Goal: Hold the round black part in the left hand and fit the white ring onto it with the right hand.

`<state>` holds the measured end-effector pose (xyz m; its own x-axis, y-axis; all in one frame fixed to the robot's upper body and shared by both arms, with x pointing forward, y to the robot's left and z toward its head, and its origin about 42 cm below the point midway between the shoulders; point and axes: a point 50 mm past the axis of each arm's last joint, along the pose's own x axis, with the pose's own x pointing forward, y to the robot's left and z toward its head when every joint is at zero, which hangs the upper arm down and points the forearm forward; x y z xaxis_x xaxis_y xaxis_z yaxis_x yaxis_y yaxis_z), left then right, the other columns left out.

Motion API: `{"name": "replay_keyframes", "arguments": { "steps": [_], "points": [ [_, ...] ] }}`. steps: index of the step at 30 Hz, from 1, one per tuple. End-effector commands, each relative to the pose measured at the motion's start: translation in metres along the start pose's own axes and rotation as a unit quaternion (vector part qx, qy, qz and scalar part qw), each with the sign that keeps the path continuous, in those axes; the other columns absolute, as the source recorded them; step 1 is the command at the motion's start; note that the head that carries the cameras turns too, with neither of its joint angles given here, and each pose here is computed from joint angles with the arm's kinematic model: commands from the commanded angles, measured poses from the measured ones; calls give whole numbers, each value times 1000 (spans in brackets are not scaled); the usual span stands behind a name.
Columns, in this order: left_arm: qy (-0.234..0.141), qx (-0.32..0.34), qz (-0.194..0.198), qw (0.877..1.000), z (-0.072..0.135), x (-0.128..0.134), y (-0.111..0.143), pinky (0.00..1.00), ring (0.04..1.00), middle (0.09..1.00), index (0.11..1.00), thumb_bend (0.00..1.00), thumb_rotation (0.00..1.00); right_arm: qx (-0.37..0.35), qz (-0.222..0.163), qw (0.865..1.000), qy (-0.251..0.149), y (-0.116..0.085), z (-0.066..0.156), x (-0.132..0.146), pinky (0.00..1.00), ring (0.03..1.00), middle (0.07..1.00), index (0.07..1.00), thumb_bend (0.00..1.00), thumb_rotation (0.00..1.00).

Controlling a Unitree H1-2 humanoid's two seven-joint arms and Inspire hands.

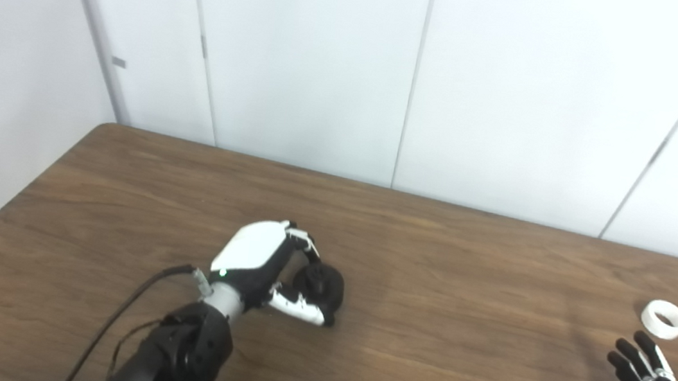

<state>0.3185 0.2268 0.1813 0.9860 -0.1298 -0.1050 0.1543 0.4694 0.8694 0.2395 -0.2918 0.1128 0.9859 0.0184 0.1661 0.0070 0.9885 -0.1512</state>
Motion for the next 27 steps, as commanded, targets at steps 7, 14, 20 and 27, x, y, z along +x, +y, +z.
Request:
{"name": "replay_keyframes", "arguments": {
  "steps": [7, 14, 20, 27],
  "points": [
    [-61, 1, -1, 998, 29, -14, -11, 1000, 1000, 881, 481, 521, 52, 29, -2, 998, 59, 29, -23, -24, 942, 884, 898, 951, 579, 1000],
    [-74, -4, -19, 997, 41, -27, -29, 1000, 1000, 878, 482, 520, 53, 27, -5, 998, 61, 36, -18, -22, 947, 891, 895, 953, 572, 1000],
    [-82, -14, -44, 996, 52, -41, -50, 1000, 1000, 877, 483, 520, 53, 26, -5, 998, 60, 42, -14, -22, 962, 893, 898, 955, 559, 1000],
    [-87, -7, -61, 994, 61, -53, -67, 1000, 991, 873, 482, 521, 54, 27, -4, 998, 56, 50, -7, -19, 960, 899, 906, 963, 551, 1000]
  ]
}}
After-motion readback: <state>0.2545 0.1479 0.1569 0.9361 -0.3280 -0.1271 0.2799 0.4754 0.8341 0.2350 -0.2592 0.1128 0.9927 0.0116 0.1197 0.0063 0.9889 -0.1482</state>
